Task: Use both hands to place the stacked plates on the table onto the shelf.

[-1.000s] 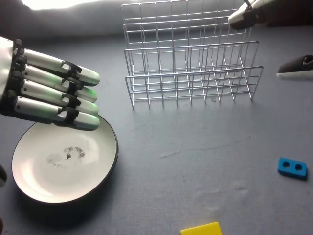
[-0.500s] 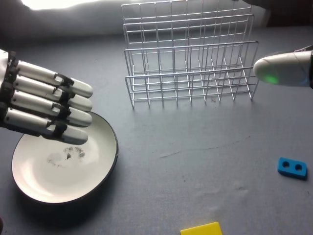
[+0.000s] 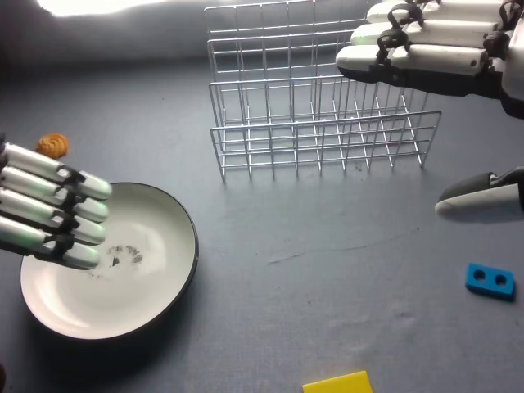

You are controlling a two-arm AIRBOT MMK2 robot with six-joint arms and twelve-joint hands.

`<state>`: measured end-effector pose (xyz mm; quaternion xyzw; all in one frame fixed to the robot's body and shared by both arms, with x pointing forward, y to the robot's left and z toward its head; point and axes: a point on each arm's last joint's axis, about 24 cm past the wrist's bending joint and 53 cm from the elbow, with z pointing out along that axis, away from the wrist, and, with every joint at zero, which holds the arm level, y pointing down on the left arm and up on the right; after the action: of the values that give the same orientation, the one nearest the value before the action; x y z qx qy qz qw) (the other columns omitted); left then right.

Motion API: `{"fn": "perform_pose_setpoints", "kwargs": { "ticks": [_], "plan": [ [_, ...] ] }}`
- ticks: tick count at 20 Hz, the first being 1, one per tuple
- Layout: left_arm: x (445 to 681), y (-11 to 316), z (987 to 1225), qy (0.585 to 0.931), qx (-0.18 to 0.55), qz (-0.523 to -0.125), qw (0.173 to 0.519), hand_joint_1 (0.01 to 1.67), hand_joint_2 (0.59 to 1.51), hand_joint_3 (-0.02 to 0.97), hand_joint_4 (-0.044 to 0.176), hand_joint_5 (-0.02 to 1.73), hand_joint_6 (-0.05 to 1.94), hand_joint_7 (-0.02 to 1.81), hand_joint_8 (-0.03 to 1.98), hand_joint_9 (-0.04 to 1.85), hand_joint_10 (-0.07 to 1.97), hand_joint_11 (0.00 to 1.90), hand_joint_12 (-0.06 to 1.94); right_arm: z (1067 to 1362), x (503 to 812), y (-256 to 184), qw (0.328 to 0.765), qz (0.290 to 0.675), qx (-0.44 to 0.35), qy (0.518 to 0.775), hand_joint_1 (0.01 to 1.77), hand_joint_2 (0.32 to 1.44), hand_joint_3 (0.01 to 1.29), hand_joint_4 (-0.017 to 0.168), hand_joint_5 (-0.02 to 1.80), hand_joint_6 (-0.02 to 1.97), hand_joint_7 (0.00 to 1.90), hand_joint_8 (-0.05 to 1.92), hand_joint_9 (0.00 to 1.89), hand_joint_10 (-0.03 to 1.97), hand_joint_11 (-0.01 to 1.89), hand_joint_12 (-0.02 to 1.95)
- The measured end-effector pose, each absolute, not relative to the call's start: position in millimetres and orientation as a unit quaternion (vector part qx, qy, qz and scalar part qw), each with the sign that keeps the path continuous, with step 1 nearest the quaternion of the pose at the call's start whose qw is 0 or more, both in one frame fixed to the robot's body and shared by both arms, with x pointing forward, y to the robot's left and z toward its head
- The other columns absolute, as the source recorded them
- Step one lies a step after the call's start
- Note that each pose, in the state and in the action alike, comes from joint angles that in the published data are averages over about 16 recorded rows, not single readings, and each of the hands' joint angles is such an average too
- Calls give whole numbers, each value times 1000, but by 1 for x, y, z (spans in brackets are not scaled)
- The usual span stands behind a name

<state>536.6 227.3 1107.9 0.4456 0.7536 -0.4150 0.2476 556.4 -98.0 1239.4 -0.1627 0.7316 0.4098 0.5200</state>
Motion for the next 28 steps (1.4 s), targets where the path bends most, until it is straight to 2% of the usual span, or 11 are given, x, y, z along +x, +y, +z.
{"fn": "perform_pose_setpoints", "kwargs": {
  "ticks": [6,14,21,28],
  "plan": [
    [542,254,1072,783,431,-388,225,21,1146,14,-1,76,-5,74,-5,45,-1,25,13,1231,549,-91,505,410,-186,737,511,1139,18,1,40,20,38,18,29,-3,18,78],
    [540,271,1040,798,429,-368,209,19,1151,12,-3,78,-4,74,-5,46,-1,22,15,1216,545,-83,488,408,-209,743,742,1110,18,1,158,20,148,18,129,14,18,500],
    [541,279,1026,804,431,-357,202,18,1144,11,-3,79,-4,77,-5,45,-1,20,14,1202,541,-72,476,403,-235,746,836,1079,18,1,257,21,245,18,222,21,13,823],
    [545,287,1017,810,429,-346,200,18,1131,11,-3,72,-3,67,-7,40,-4,16,9,1191,536,-61,468,398,-262,744,866,1056,19,1,285,21,278,17,255,14,12,842]
  ]
}}
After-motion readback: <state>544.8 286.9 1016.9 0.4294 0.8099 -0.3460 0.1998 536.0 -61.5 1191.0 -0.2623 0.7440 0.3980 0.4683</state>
